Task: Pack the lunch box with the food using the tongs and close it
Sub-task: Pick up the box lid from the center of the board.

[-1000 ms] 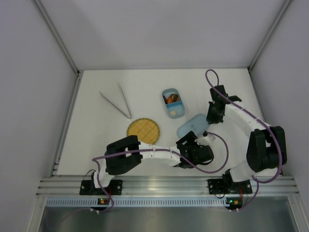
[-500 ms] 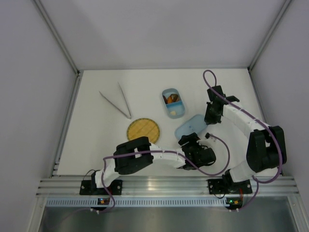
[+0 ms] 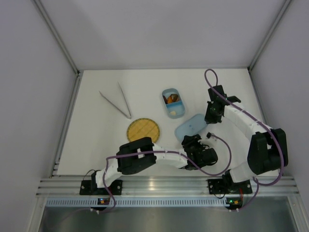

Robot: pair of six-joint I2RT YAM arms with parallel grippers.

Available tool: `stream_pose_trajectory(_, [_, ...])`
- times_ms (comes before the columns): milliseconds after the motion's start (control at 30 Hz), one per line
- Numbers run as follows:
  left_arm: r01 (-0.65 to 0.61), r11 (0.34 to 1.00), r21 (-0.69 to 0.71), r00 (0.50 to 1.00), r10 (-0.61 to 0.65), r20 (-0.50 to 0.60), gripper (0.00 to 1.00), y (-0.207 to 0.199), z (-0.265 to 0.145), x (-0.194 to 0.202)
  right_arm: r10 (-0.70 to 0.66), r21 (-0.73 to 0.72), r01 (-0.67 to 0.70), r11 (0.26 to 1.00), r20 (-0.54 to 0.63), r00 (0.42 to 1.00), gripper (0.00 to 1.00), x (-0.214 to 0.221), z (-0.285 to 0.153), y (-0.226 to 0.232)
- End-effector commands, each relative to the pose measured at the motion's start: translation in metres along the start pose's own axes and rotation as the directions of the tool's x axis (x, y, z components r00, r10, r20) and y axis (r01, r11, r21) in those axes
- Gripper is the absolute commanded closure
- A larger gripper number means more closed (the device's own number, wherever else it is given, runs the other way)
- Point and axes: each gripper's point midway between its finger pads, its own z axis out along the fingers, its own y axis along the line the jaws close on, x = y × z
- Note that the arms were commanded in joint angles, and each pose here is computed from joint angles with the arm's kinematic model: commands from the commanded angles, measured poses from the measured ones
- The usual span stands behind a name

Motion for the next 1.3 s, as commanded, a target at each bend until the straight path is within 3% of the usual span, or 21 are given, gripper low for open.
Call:
stream_pose_trajectory(0, [0.070,0.996,-0.047,0.997,-0.068,0.033,0.64,0.011,-0.003,-0.020,-0.002,-0.027,0.004,1.000,0.050,0.999,1.00,-0.011,-0.022,0.010])
stream_pose_trajectory(167, [0.080,0.994,-0.068,0.996,-0.077,0.036,0.80,0.020,-0.007,-0.025,-0.003,-0.036,0.005,0.999,0.053,0.999,1.00,-0.010,-0.023,0.011])
stream_pose_trajectory(300, [0.090,0.992,-0.087,0.995,-0.087,0.043,0.87,0.031,-0.011,-0.033,-0.001,-0.056,0.004,0.998,0.060,0.998,0.98,-0.011,-0.029,0.014])
stream_pose_trajectory(400, [0.101,0.990,-0.096,0.994,-0.097,0.045,0.91,0.040,-0.016,-0.040,0.000,-0.075,0.006,0.997,0.079,0.997,0.87,-0.014,-0.038,0.015])
stream_pose_trajectory(467, [0.135,0.987,-0.088,0.990,-0.131,0.051,0.95,0.049,-0.022,-0.049,0.003,-0.090,0.006,0.996,0.104,0.995,0.71,-0.019,-0.049,0.017])
stream_pose_trajectory(800, [0.207,0.977,-0.054,0.978,-0.204,0.049,1.00,0.080,-0.043,-0.071,0.043,-0.143,-0.010,0.990,0.231,0.972,0.42,-0.047,-0.099,0.021])
stream_pose_trajectory(1267, [0.282,0.953,0.107,0.957,-0.287,0.035,1.00,0.105,-0.074,-0.091,0.277,-0.285,-0.156,0.946,0.458,0.845,0.38,-0.112,-0.176,0.020])
